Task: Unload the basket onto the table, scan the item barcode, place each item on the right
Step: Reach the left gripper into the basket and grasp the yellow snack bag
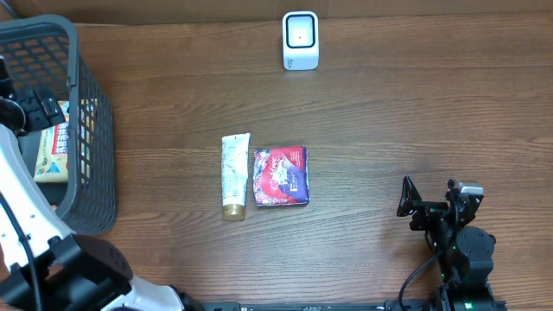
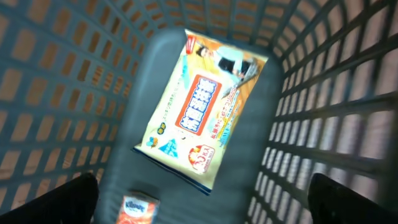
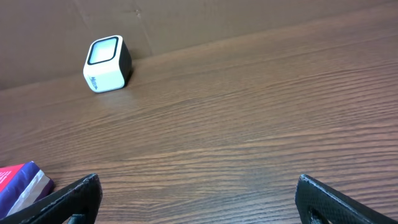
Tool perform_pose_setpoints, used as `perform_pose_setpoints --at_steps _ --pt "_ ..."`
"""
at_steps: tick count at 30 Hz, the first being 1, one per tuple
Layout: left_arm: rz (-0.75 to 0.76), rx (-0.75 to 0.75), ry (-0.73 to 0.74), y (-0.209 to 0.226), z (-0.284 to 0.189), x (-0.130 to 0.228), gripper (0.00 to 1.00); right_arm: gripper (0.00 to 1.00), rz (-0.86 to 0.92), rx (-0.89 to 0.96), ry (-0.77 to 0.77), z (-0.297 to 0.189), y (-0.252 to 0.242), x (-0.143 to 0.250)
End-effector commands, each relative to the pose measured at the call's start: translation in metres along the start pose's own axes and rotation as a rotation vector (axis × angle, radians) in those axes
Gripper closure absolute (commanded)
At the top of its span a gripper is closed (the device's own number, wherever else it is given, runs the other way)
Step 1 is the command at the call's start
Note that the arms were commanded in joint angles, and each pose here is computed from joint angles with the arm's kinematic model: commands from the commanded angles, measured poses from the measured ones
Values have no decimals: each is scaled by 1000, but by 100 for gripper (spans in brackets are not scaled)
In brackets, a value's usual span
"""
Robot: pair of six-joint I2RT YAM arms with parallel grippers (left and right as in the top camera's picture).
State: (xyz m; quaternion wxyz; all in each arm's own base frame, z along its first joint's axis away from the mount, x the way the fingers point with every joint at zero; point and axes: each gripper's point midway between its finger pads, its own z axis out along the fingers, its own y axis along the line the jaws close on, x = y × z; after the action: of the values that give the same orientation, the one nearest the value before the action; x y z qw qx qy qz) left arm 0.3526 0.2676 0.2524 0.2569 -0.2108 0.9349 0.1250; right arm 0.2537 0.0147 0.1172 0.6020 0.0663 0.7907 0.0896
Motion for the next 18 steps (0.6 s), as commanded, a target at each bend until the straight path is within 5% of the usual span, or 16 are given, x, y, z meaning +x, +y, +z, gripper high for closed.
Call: perform_pose_setpoints --at_steps 1,12,18 --pt "85 45 53 -1 30 8 0 0 1 -7 13 1 1 5" --pt "148 176 229 -13 115 45 0 0 1 -7 13 1 1 6" --pt "183 93 397 1 164 83 0 0 1 -7 13 1 1 5"
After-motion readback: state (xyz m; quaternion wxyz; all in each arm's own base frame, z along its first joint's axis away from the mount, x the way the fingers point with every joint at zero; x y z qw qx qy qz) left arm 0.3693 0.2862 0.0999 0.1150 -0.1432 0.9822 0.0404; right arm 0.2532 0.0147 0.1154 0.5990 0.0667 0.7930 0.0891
